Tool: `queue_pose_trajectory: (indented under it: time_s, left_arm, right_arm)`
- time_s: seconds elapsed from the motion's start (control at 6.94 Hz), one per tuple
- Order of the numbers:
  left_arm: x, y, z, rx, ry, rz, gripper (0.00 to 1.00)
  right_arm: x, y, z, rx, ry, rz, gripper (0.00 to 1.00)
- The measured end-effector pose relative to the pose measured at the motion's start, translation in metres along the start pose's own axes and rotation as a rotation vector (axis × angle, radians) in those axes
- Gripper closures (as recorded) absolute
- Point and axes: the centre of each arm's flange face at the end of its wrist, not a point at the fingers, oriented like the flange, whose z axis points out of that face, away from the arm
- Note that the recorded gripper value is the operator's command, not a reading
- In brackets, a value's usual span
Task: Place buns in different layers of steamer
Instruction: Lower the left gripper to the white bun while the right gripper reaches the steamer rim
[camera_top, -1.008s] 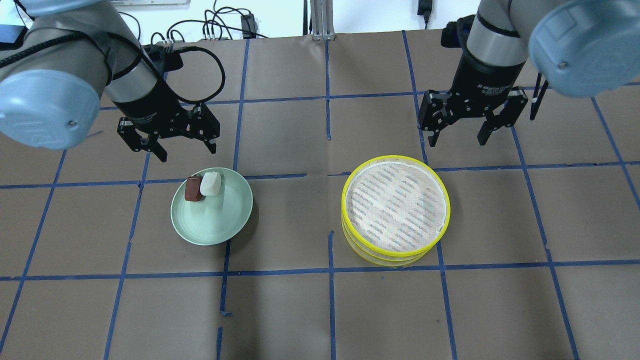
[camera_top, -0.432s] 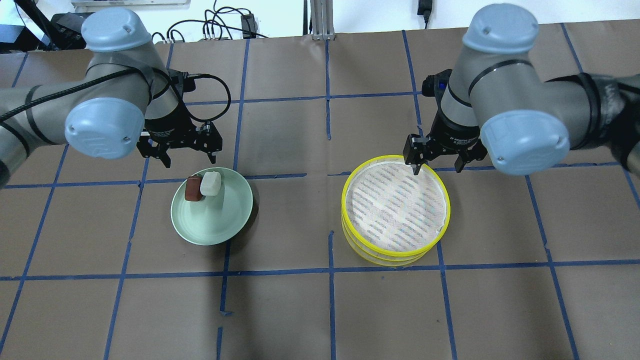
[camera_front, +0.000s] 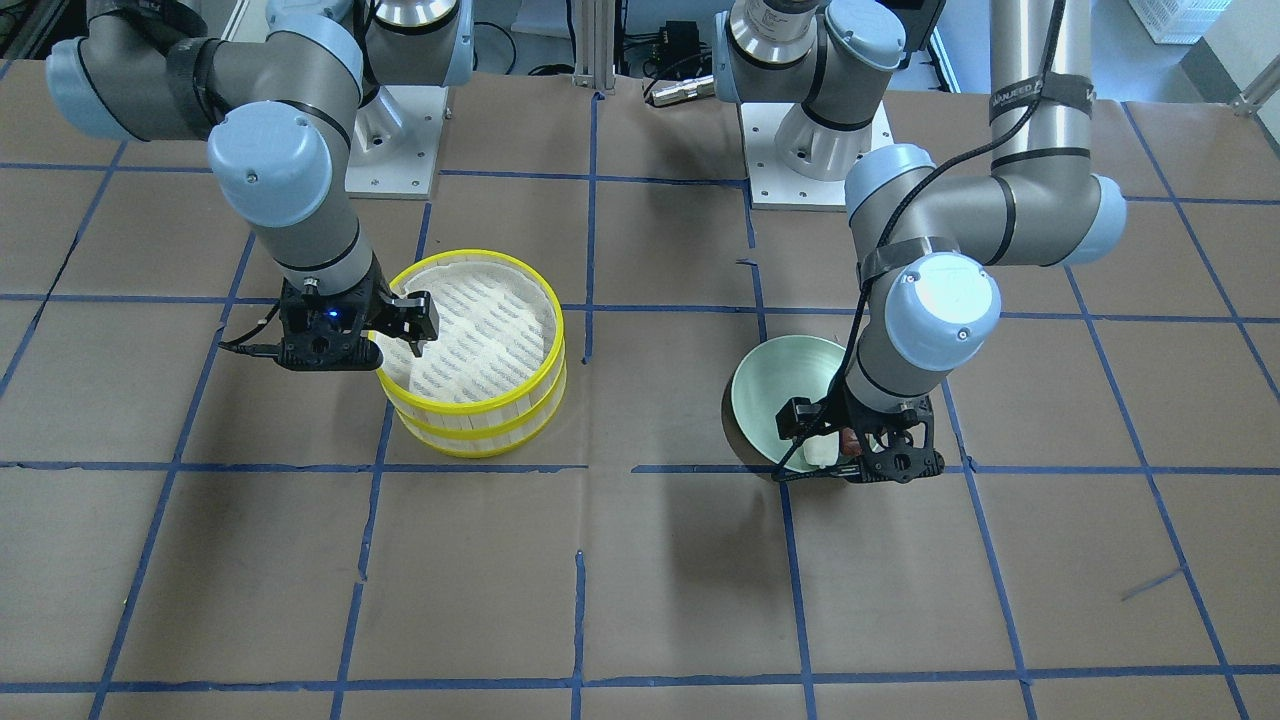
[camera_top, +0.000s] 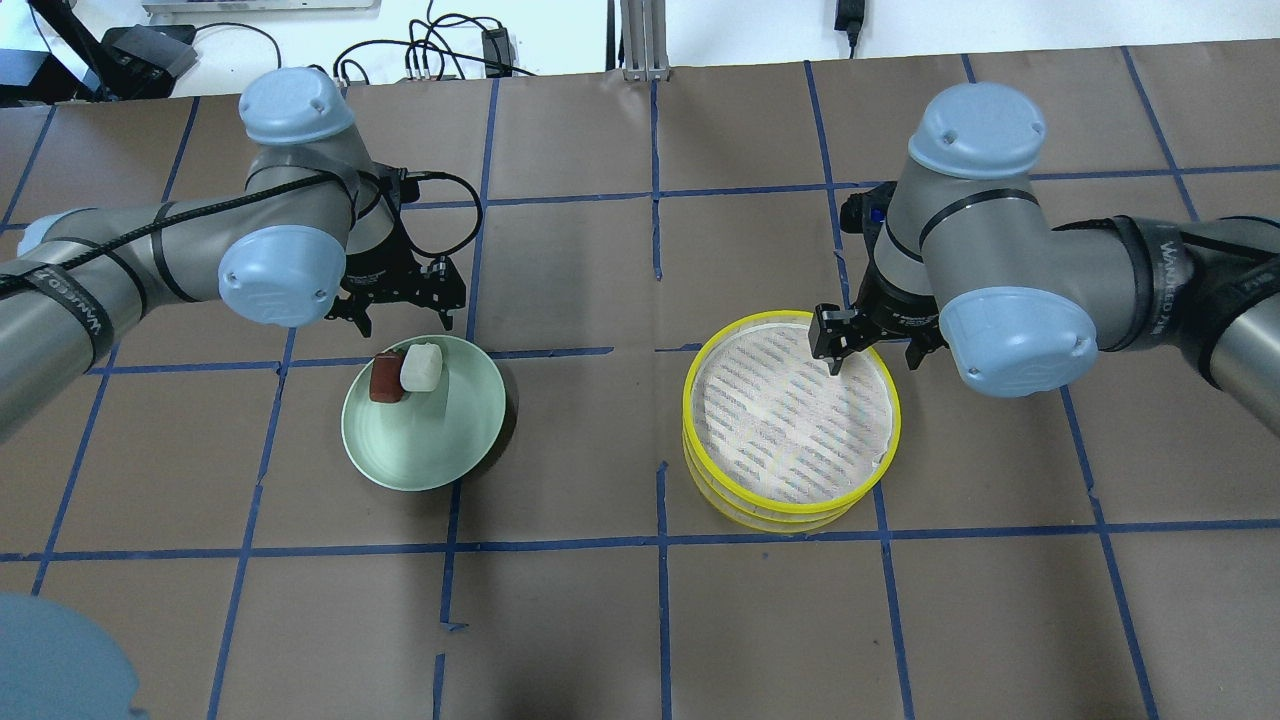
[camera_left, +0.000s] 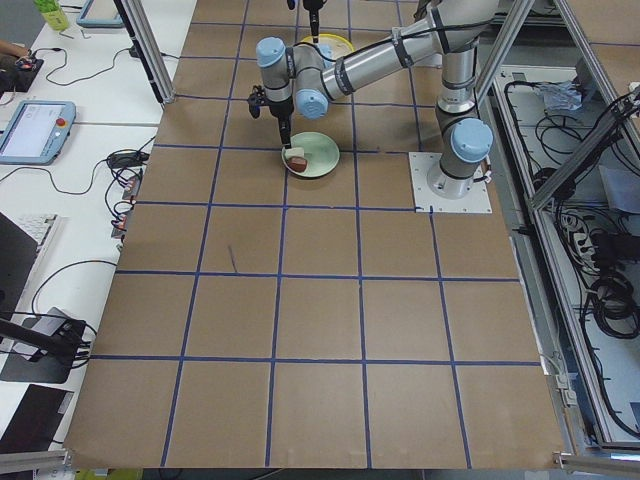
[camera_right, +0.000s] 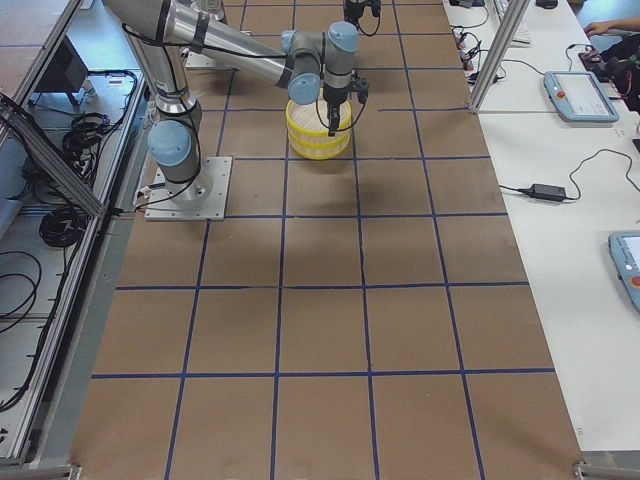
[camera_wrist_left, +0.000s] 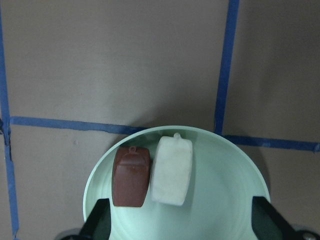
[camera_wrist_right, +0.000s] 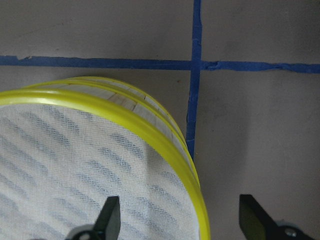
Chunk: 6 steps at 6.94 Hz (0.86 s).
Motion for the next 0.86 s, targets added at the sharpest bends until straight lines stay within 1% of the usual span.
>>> queue_pose_trajectory:
  time_s: [0.14,0.29,0.43,0.72,0.86]
  left_arm:
    - [0.001,0.003,0.024,0.004,-0.003,0.001,0.03]
    - [0.002,0.007,0.038,0.009,-0.004,0.002,0.03]
    - [0.002,0.008,0.042,0.014,-0.005,0.001,0.03]
    - [0.001,0.007,0.037,0.029,-0.007,0.0,0.03]
    - [0.001,0.006,0.032,0.039,-0.006,0.0,0.03]
  right_arm:
    - [0.002,0.001,0.001,-0.002,0.011,-0.005,0.49]
    - [0.003,0.002,0.001,-0.006,0.014,-0.01,0.65]
    - [0.003,0.002,0.002,-0.01,0.012,-0.019,0.71]
    - [0.003,0.005,0.005,-0.024,0.007,-0.03,0.76]
    - [0.003,0.007,0.007,-0.027,0.006,-0.036,0.83]
